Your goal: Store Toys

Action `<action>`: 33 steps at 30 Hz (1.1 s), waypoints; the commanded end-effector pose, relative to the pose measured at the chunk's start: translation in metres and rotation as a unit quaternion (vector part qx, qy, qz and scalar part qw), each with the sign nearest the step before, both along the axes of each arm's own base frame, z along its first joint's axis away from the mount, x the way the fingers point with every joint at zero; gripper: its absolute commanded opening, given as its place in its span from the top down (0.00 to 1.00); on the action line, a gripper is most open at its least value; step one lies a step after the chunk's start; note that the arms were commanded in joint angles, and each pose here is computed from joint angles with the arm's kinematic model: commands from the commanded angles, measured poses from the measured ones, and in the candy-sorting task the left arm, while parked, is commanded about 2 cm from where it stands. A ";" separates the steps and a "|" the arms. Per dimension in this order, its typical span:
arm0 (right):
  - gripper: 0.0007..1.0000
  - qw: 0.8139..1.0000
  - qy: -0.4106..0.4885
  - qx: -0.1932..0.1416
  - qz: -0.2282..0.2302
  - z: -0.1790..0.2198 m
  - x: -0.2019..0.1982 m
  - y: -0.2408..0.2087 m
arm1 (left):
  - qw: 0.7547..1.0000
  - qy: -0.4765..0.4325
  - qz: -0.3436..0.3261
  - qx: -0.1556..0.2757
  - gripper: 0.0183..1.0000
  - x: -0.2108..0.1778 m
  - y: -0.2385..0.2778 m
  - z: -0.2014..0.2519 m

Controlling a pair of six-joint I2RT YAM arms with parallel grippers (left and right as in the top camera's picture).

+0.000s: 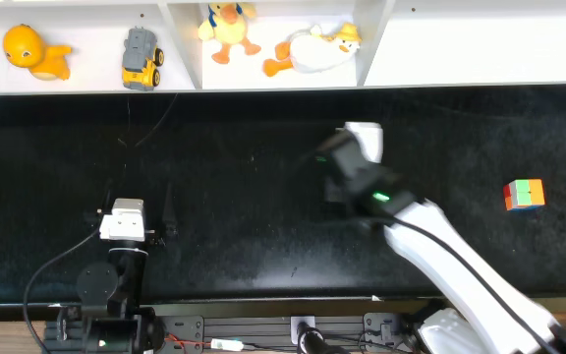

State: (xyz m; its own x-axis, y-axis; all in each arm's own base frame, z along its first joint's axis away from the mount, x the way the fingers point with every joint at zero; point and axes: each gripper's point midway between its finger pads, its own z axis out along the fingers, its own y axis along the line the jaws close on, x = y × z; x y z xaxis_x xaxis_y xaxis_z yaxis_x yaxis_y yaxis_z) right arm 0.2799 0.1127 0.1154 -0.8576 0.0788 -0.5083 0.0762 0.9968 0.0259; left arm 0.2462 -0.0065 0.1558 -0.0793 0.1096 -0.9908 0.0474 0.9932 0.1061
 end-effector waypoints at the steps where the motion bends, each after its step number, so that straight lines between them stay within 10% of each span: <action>1: 0.96 0.998 -0.021 -0.053 0.032 0.026 0.009 -0.046 | 1.000 -0.003 0.002 -0.005 0.00 0.000 0.000 0.001; 13: 0.96 0.994 -0.059 -0.077 0.042 0.072 0.100 -0.119 | 1.000 -0.003 0.002 -0.005 0.00 0.000 0.000 0.001; 33: 0.94 0.990 -0.108 -0.056 0.073 0.027 0.232 -0.082 | 1.000 -0.003 0.002 -0.005 0.00 0.000 0.000 0.001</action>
